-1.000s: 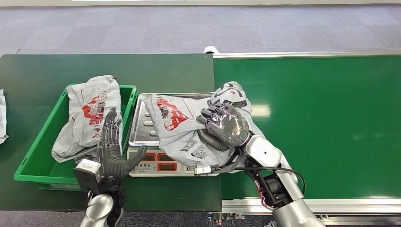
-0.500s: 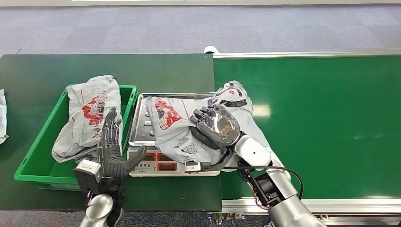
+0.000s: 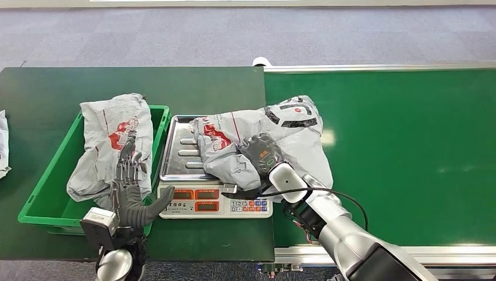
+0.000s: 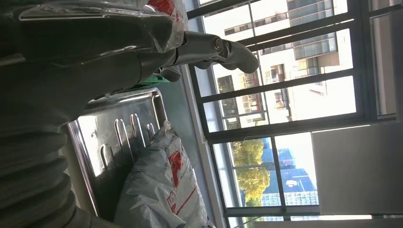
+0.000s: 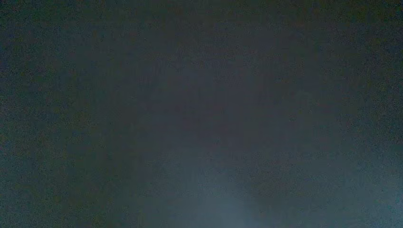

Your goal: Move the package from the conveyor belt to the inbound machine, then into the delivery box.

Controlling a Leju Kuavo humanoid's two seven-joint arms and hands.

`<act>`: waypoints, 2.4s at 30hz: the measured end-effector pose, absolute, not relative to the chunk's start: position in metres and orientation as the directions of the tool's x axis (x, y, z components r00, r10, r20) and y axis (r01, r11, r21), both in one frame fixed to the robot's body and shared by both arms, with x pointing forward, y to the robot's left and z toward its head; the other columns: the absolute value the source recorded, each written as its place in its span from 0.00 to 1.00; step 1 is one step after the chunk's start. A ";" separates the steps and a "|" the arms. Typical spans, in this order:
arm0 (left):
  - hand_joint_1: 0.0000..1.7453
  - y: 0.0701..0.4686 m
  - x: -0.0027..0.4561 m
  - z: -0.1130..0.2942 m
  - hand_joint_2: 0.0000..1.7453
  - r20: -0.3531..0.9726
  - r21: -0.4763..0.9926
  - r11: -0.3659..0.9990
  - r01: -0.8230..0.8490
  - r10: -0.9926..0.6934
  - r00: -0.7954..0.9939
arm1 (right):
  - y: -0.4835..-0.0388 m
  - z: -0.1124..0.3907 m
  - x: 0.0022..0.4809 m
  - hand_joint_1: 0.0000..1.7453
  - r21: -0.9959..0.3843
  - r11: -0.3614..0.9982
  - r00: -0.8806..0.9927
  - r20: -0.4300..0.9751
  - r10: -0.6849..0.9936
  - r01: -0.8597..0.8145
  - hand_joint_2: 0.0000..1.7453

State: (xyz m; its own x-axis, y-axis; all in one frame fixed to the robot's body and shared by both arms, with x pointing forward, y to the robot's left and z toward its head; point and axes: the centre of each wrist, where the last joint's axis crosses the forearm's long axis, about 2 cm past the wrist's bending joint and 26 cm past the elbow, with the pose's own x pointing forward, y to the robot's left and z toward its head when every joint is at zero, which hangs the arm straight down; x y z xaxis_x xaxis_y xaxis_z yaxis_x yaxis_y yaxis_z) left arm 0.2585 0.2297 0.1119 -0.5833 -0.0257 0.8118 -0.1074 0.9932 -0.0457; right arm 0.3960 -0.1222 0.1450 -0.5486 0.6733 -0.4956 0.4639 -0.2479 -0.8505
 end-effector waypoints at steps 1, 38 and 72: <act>0.00 0.229 0.259 0.112 1.00 0.811 -0.047 0.993 -0.105 -0.023 -0.584 | -0.123 0.144 0.396 1.00 -0.847 -0.249 -0.553 -0.502 0.665 0.469 0.00; 0.00 0.214 0.258 0.117 1.00 0.813 -0.067 0.990 -0.124 -0.018 -0.582 | -0.116 0.134 0.293 0.00 -0.348 0.934 -0.648 0.694 0.312 0.078 1.00; 0.00 0.181 0.398 0.179 1.00 0.633 0.774 0.514 0.371 -0.618 -0.466 | -0.178 0.143 0.287 0.00 -0.153 0.952 -0.593 0.753 0.286 0.265 1.00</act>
State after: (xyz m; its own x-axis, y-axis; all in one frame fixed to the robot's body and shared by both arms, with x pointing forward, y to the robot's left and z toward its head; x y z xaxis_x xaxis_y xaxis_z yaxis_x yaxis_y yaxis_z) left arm 0.3975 0.1811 0.1790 -0.4657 -0.6181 0.6333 0.3707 0.5137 0.7738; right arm 0.2865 -0.1781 0.1431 -0.5928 0.2856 0.7530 0.2650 0.9521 -0.1525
